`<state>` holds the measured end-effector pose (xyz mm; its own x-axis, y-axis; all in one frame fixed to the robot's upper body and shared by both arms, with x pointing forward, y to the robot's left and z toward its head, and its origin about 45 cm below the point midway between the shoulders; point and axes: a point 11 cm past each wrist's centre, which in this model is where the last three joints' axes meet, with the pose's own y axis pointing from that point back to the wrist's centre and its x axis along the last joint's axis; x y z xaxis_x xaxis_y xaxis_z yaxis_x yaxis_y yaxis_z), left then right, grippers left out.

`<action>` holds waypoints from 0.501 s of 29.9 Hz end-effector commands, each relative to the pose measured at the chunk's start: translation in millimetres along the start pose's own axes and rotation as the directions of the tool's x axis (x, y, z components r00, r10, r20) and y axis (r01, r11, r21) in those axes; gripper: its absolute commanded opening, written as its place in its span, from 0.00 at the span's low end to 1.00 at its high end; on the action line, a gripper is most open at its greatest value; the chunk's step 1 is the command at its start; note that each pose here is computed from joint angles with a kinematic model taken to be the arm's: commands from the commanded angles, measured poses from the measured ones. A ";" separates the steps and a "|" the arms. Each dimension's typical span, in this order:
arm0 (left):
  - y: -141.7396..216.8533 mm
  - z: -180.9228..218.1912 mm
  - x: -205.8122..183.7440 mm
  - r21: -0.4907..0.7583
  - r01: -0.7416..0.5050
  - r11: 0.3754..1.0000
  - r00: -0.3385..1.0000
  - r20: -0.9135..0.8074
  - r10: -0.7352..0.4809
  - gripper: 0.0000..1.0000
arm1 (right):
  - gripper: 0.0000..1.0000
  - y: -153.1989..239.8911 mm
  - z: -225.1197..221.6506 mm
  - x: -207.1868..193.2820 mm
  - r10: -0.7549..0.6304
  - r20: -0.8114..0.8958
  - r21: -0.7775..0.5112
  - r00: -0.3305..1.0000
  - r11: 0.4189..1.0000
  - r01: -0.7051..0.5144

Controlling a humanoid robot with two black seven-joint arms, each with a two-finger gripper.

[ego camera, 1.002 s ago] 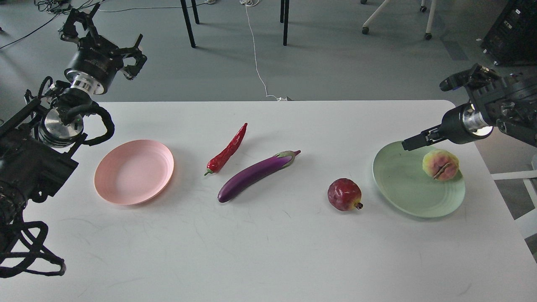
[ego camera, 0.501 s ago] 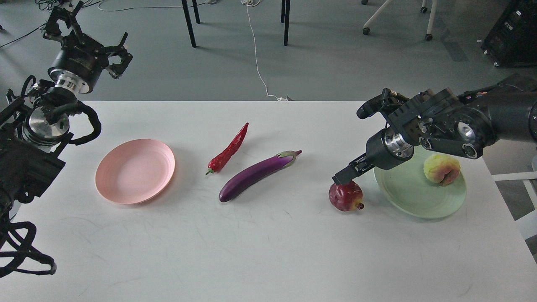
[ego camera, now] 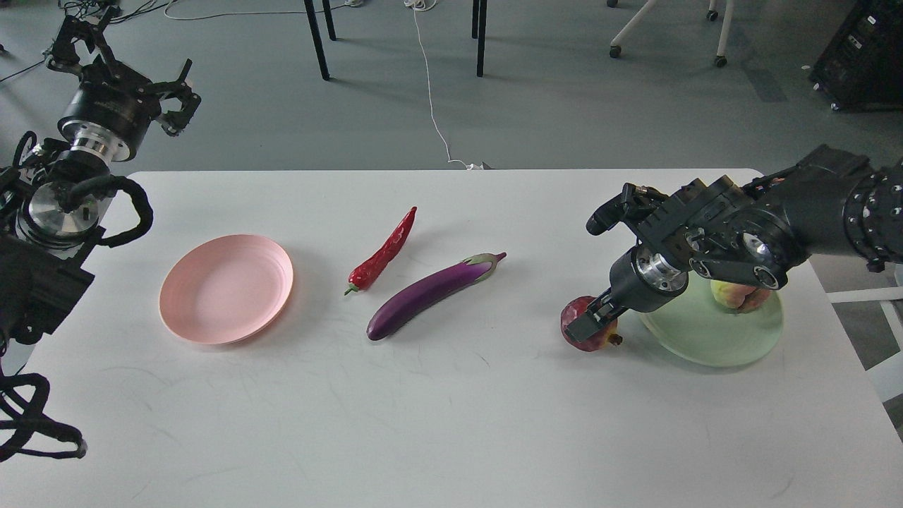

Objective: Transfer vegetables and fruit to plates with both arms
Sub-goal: 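Move the right gripper to the red pomegranate and grasp it, then place the pomegranate on the green plate and withdraw the right gripper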

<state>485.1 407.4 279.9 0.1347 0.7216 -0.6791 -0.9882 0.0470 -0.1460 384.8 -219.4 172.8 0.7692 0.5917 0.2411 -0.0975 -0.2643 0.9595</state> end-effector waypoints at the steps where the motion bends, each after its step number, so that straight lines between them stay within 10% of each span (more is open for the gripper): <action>1: 1.8 2.6 5.8 -0.007 -0.018 1.000 1.000 0.003 0.018 0.98 | 0.49 1.1 -4.1 6.8 0.033 -0.018 0.008 0.999 0.999 -0.033; 7: 1.4 2.7 5.2 -0.007 -0.017 1.000 1.000 0.003 0.017 0.98 | 0.43 49.0 13.6 43.7 0.212 -0.012 -0.030 0.977 0.977 -0.212; 15: 1.5 -1.1 5.0 0.002 -0.016 1.000 1.000 0.004 0.016 0.98 | 0.46 87.8 89.5 -21.0 0.161 0.034 -0.191 0.986 0.970 -0.152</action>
<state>484.3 412.5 277.5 0.1178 0.7250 -0.6786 -0.9899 0.0317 -0.1380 422.8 -294.4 240.7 0.7559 0.5060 0.4154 -0.3326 -0.2496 0.9094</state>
